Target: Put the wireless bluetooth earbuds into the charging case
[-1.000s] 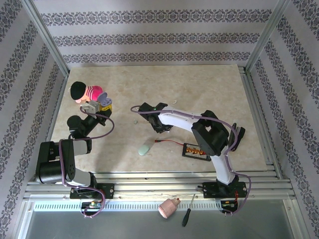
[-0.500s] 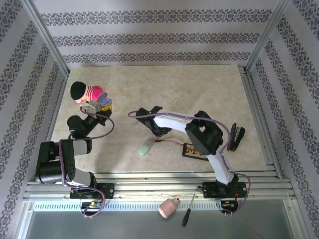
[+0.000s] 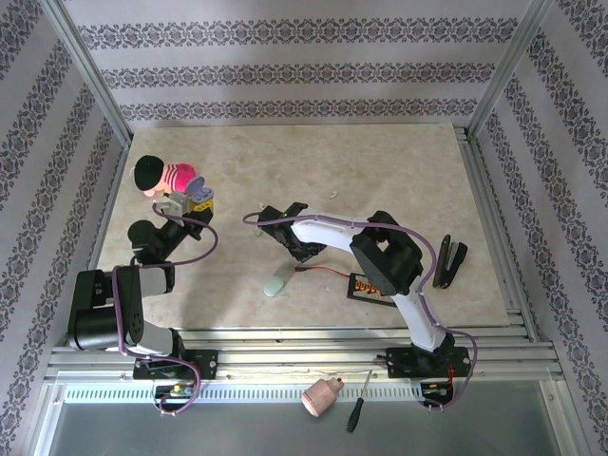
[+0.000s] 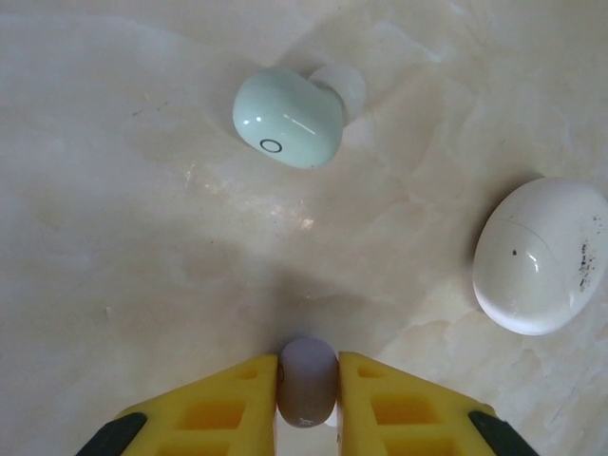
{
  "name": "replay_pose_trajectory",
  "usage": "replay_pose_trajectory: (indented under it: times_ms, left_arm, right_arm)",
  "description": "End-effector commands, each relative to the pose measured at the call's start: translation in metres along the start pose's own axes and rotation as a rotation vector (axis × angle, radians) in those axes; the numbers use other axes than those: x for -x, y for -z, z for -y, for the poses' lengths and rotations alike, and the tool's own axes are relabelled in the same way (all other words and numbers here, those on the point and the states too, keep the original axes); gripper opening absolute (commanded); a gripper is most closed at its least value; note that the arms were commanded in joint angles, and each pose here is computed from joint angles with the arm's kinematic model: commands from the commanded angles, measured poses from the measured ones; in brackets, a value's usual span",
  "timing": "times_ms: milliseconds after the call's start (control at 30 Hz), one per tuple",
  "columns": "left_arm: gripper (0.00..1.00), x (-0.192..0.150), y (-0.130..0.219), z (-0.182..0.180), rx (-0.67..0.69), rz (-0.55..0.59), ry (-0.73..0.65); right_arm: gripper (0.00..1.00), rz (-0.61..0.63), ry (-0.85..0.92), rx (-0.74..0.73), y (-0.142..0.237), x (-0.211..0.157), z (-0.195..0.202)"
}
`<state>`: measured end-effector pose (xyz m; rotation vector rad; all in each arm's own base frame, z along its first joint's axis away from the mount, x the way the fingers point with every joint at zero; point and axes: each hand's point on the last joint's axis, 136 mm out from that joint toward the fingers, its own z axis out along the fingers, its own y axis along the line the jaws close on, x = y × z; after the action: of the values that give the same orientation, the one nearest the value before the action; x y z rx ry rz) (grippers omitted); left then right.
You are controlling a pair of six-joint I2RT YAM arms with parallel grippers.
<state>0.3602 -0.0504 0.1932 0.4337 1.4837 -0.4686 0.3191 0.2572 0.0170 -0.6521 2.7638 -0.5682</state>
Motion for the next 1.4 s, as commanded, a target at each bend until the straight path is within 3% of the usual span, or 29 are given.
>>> replay_pose_trajectory:
  times_ms: [0,167,467,700,833,1033,1367]
  left_arm:
    - [0.25,0.004,0.004,-0.001,0.004,0.009,-0.031]
    - [0.25,0.005,0.001,0.009,-0.046,0.02,-0.035]
    - [0.25,0.011,-0.022,0.055,-0.238,0.071,-0.064]
    - [0.26,0.016,-0.042,0.098,-0.372,0.097,-0.113]
    - [0.25,0.021,-0.05,0.115,-0.422,0.115,-0.122]
    - [0.25,0.024,-0.057,0.125,-0.446,0.127,-0.133]
    - [0.25,0.021,-0.063,0.144,-0.494,0.119,-0.141]
  right_arm:
    - [0.19,0.013,0.02,-0.009,0.006,0.003,0.003]
    - [0.19,0.093,-0.054,0.146,0.026,0.014,0.005]
    - [0.19,0.343,-0.256,0.604,0.092,0.047,0.018]
    - [0.18,0.586,-0.343,1.02,0.179,0.069,0.027]
    - [0.19,0.696,-0.329,1.162,0.221,0.078,0.029]
    - [0.19,0.767,-0.282,1.271,0.257,0.086,0.025]
    - [0.19,0.812,-0.195,1.245,0.273,0.093,0.007]
